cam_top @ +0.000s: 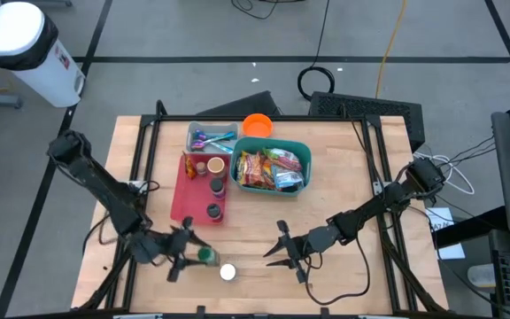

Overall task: Pick & Place Food Item
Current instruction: Put the green spice bottle into the red bin

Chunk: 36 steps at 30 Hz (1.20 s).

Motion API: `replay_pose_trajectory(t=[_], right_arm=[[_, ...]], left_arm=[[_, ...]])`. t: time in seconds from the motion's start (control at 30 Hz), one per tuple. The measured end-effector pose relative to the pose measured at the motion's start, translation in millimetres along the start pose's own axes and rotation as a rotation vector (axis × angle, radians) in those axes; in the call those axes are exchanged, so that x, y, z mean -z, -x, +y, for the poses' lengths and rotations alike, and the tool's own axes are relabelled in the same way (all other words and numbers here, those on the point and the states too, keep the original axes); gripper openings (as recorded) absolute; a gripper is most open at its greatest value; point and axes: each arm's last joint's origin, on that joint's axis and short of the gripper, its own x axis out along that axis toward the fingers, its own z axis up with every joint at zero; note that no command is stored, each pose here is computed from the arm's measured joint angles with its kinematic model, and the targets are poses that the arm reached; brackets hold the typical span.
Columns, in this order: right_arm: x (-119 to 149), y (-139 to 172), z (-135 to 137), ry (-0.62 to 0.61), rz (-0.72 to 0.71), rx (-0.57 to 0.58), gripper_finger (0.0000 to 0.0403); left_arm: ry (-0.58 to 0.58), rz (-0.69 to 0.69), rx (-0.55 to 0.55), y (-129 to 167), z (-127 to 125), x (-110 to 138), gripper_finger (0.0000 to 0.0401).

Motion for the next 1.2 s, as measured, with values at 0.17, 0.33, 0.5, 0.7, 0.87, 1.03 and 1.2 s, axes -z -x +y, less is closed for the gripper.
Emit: replay_pose_trajectory(t=[0.17, 0.33, 0.5, 0.7, 0.87, 1.03, 1.2], right_arm=[[0, 0, 0, 0.0, 0.0, 0.0, 0.0112], [0, 0, 0, 0.0, 0.0, 0.0, 0.0112], [0, 0, 0, 0.0, 0.0, 0.0, 0.0112], [0, 0, 0, 0.0, 0.0, 0.0, 0.0112], [0, 0, 0, 0.0, 0.0, 0.0, 0.0112], [0, 0, 0, 0.0, 0.0, 0.0, 0.0112], [0, 0, 0, 0.0, 0.0, 0.0, 0.0112]], left_arm=[[0.081, -0.145, -0.028, 38, 15, -31, 0.0206], [0.114, -0.26, -0.101, 76, 36, -49, 0.0206], [0.14, -0.285, -0.268, 101, 61, -49, 0.0206], [0.234, -0.215, -0.481, 103, 85, -31, 0.0206], [0.291, -0.168, -0.596, 88, 98, -10, 0.0206], [0.332, -0.138, -0.703, 78, 112, 15, 0.0206], [0.397, -0.119, -0.773, 73, 125, 35, 0.0206]])
